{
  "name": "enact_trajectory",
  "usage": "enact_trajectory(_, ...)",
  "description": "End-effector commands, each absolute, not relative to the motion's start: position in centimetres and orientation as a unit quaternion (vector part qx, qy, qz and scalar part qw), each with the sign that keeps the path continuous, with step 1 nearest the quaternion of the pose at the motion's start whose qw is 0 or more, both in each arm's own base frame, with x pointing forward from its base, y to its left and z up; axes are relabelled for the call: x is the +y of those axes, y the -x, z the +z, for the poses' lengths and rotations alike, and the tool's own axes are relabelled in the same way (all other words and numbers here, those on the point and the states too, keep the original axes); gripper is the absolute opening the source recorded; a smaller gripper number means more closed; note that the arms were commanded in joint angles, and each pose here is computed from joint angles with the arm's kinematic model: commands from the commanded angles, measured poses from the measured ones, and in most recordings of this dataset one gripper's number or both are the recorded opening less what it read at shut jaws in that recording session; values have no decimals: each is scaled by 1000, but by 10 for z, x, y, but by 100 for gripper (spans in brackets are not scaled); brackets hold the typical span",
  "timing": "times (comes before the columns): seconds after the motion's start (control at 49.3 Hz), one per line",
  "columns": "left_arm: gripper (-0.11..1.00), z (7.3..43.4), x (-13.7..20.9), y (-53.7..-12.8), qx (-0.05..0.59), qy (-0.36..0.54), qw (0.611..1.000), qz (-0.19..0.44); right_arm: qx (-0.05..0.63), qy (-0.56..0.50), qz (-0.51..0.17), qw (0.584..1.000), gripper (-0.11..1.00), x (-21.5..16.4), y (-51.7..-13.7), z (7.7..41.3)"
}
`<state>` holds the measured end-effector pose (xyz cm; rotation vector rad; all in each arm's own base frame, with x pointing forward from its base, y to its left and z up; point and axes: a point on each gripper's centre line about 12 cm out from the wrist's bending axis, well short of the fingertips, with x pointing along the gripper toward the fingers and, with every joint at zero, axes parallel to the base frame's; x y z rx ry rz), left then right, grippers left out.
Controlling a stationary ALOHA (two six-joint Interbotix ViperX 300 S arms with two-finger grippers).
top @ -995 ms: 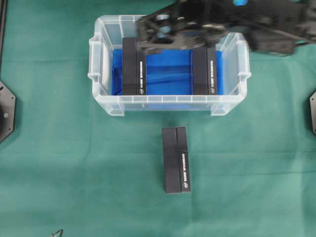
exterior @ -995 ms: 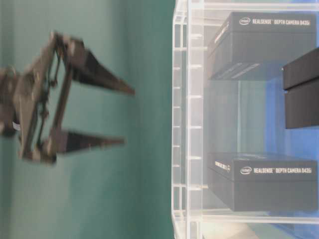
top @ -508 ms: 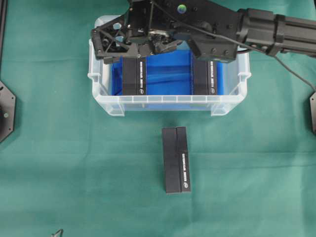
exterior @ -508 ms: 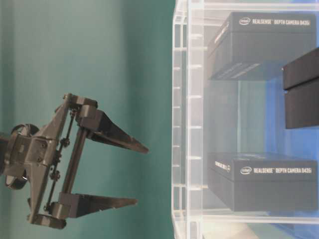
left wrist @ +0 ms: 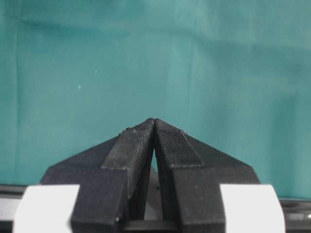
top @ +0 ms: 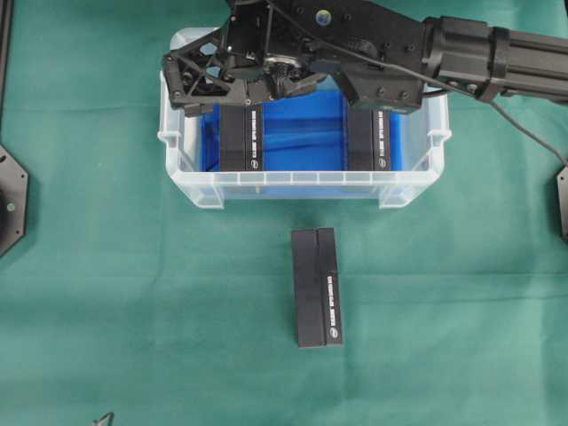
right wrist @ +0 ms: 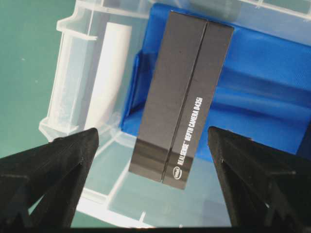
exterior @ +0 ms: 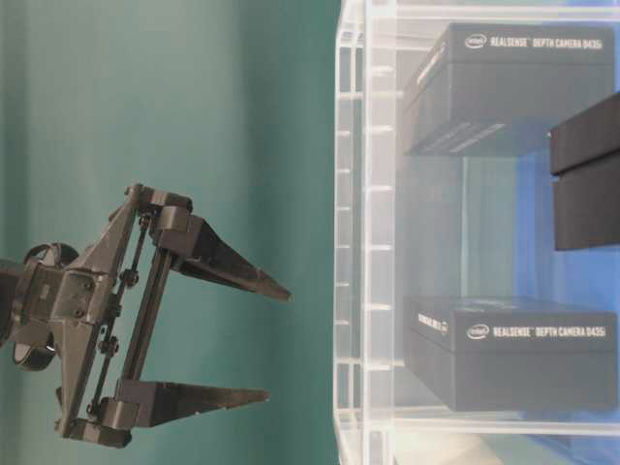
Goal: Take the box out of the case with the right arm.
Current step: 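Move the open right gripper over the left black box in the case, then lower the right gripper around the left box and close it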
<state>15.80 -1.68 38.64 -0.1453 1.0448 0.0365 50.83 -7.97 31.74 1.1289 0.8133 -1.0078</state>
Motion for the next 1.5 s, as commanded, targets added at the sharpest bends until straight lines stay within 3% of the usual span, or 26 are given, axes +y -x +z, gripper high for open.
enact_trajectory(0.0, 2, 389, -17, -159, 494, 69, 866, 17, 338, -507, -433, 664, 96, -80, -506, 338)
enact_trajectory(1.482, 2, 389, -17, -159, 494, 69, 866, 17, 317, -519, -441, 660, 96, -89, -509, 335)
